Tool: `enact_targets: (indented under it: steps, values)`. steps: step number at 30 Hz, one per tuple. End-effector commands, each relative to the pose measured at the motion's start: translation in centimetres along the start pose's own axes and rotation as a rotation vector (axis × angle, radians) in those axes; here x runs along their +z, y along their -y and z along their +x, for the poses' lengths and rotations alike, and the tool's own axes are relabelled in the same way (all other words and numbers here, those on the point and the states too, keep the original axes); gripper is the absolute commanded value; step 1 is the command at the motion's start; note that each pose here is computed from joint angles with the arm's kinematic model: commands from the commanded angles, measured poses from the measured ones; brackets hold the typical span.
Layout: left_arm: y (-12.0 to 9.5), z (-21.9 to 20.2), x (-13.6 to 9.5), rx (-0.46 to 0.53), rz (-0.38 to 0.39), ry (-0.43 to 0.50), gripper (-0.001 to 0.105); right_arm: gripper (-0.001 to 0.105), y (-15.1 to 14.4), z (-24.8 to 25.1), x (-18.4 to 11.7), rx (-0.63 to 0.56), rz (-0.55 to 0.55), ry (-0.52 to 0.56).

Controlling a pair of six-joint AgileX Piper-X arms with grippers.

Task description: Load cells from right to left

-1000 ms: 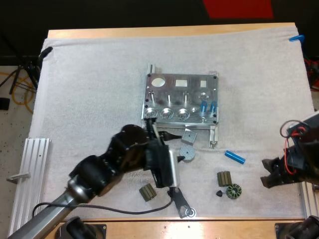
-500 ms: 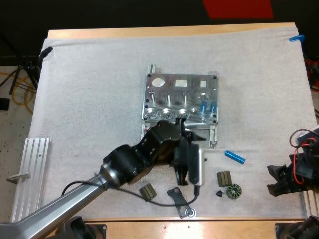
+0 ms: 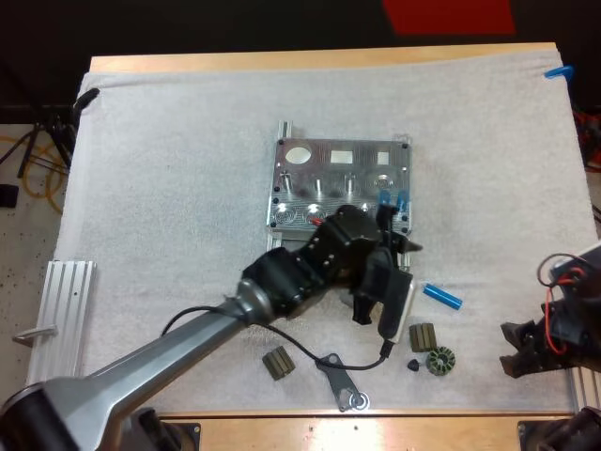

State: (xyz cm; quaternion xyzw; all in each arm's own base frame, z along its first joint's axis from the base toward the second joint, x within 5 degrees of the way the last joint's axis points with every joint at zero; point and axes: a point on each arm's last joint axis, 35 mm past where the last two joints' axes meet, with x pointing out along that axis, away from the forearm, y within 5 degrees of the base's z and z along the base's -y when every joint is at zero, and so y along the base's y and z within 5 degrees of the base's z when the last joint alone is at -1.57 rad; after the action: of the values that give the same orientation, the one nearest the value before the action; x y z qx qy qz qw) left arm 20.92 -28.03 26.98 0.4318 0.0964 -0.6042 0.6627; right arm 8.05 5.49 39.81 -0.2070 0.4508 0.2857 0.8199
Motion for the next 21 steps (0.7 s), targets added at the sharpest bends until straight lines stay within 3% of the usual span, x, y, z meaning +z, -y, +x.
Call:
enact_targets:
  steps: [1, 6, 13, 21]
  values:
    - [0.0, 0.6, 0.3, 0.010, 0.037, 0.005, 0.050, 0.056, -0.1, -0.4, -0.8, 0.013, 0.012, -0.021]
    - [0.8, 3.2, 0.4, 0.002, 0.099, 0.002, 0.050, 0.056, -0.2, -1.1, -1.4, 0.008, 0.012, 0.010]
    - [1.9, 7.1, -1.7, -0.030, 0.181, -0.093, 0.050, 0.056, -0.3, -1.4, -1.8, 0.006, 0.012, 0.027]
    - [2.4, 10.0, -3.1, -0.038, 0.191, -0.098, 0.050, 0.056, -0.3, -1.4, -1.8, 0.006, 0.005, 0.027]
